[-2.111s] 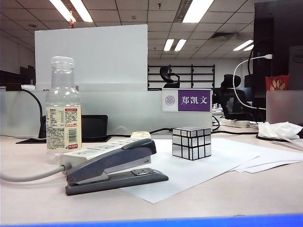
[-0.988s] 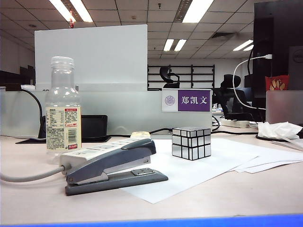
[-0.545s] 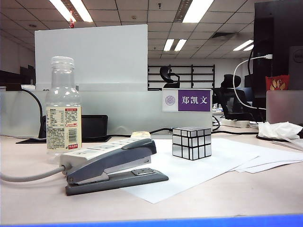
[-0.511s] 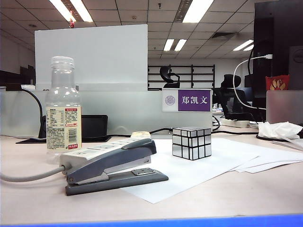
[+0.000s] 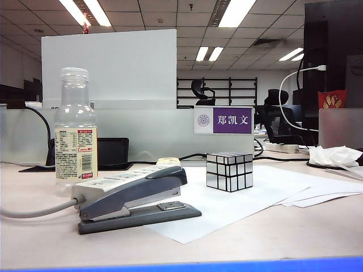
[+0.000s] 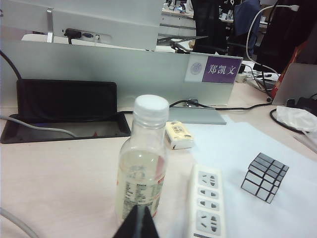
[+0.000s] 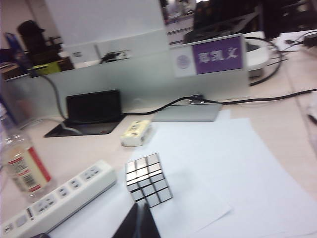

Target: Press the button on the power strip.

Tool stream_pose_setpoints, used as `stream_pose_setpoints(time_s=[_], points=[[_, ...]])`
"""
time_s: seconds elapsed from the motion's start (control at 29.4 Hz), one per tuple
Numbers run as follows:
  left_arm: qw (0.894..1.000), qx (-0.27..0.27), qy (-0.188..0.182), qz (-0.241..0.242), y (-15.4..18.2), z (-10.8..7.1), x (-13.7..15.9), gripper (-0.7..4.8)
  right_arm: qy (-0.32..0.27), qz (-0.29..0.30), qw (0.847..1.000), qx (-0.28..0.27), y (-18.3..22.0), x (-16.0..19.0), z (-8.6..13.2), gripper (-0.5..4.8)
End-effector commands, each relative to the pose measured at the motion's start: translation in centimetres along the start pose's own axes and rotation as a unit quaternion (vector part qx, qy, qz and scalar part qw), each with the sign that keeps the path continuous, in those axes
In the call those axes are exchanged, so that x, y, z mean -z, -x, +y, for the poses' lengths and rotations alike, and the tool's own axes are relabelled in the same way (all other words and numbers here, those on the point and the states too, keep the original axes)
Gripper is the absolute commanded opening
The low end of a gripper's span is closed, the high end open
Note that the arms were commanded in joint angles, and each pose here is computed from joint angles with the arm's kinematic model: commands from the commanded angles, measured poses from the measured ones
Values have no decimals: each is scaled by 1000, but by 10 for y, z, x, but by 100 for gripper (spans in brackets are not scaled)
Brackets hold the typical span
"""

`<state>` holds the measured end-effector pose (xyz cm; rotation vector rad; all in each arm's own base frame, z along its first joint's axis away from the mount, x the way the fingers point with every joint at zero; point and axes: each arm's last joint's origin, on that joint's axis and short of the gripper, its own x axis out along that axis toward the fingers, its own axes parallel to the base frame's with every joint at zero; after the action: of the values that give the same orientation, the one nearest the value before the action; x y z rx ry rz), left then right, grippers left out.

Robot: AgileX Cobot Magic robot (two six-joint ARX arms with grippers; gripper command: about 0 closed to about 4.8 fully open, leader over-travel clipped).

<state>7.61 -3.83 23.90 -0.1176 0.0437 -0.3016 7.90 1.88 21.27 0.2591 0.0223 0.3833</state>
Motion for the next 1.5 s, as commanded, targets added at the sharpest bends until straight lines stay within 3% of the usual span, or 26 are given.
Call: stream_pose_setpoints(time_s=[0.03,0.82,0.99,1.16,1.33,1.5], points=[[1000,-3,-5,2,0,0,0,-5,5,-10,1000,5,0,-2,0,0],[1000,-3,-3,2,0,6,-1,-5,5,-9,1000,5,0,-2,0,0],[994,-103,0,-18,4,25,-4,-5,5,-9,1000,5,0,-2,0,0],[979,-196,0,-55,15,37,-8,-5,5,-9,1000,5,0,-2,0,0],[977,-208,1,-40,11,43,13,-4,5,-10,1000,9,1,-2,0,0],[976,-217,9,35,0,51,55,-4,3,-12,997,78,0,5,-15,0]])
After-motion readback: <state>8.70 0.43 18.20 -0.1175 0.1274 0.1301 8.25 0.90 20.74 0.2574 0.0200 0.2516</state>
